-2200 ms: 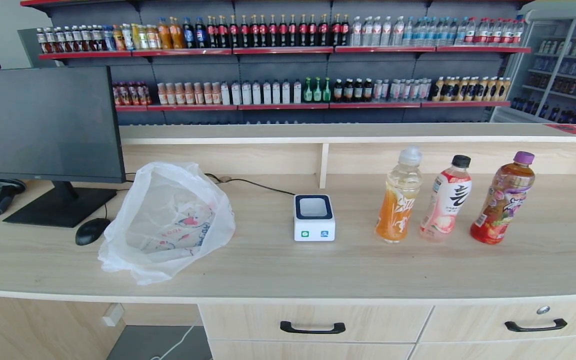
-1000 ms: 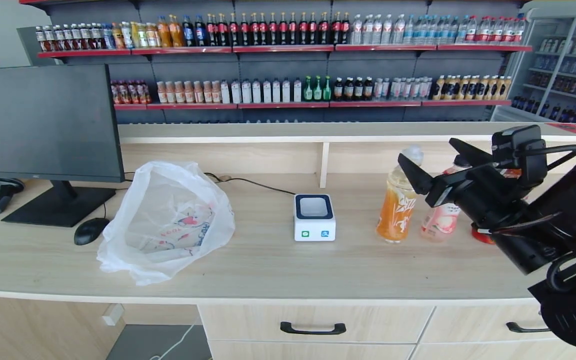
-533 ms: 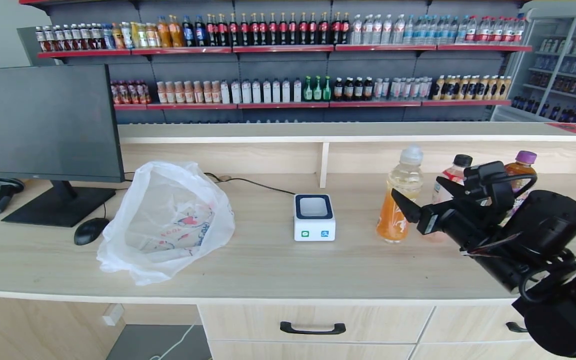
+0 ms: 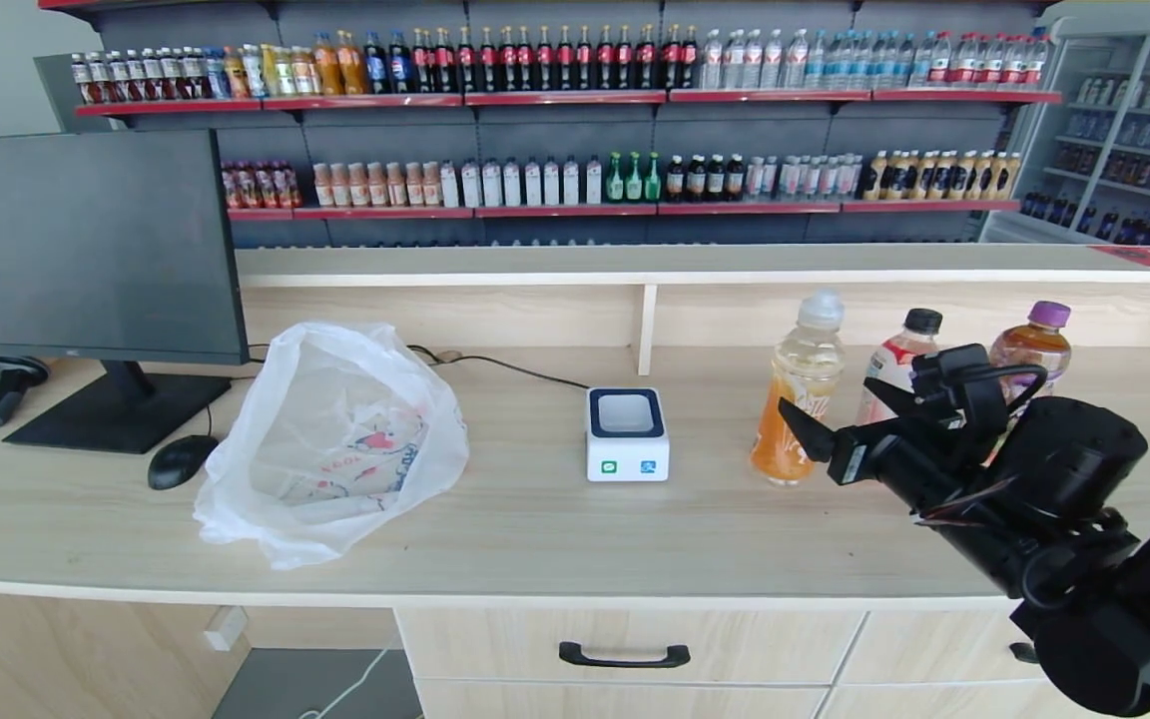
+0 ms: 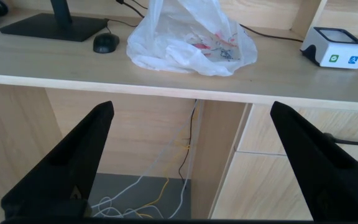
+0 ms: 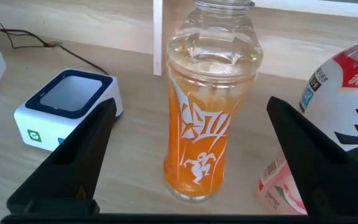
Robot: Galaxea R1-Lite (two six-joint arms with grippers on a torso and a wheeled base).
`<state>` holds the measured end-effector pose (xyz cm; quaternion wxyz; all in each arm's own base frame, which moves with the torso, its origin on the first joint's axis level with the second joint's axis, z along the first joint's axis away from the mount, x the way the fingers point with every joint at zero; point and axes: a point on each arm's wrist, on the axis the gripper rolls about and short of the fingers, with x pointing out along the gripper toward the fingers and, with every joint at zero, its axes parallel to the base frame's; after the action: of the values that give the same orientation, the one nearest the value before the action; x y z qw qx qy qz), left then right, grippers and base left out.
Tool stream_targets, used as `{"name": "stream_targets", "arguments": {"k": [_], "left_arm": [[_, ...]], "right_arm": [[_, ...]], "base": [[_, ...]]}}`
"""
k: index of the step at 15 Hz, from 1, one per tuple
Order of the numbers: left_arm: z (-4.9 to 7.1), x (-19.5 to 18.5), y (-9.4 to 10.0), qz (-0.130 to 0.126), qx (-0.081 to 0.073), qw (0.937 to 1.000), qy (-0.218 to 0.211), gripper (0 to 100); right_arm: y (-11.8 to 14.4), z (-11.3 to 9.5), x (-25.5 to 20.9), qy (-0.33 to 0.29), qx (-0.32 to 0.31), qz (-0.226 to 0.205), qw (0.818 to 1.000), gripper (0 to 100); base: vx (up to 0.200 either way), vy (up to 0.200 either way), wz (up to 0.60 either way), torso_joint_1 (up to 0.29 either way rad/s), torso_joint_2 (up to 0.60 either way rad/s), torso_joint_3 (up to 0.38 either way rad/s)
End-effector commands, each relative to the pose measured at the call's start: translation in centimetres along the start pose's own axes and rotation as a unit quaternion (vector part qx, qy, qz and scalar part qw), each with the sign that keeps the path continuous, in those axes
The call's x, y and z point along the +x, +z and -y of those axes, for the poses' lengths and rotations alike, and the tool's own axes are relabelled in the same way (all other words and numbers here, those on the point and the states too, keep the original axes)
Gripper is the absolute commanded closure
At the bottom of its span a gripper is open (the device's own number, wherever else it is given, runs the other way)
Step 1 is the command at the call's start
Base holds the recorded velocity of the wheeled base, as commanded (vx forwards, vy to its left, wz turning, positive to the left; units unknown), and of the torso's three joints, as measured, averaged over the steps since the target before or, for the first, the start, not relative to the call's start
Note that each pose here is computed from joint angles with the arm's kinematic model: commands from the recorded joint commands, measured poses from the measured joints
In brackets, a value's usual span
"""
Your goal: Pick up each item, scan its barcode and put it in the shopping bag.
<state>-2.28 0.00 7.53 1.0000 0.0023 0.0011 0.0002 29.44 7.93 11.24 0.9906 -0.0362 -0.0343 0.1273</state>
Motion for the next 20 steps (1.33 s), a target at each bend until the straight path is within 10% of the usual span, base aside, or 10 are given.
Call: {"name": "stream_targets", "arguments": {"k": [1,20], "left_arm": [[0.0,0.0,0.0,0.0,0.0,1.0,0.001,0],[0.0,0.0,0.0,0.0,0.0,1.0,0.001,0]], "right_arm": [[-0.7,0.1,0.4,-0.002,0.0,-0.009,1.0,0],[-3.6,-0.8,2.0,-0.011,0.018,-0.045,0.999,0]], "base": [[0.0,0.0,0.0,0.0,0.0,0.0],[0.0,0.0,0.0,0.0,0.0,0.0]]}}
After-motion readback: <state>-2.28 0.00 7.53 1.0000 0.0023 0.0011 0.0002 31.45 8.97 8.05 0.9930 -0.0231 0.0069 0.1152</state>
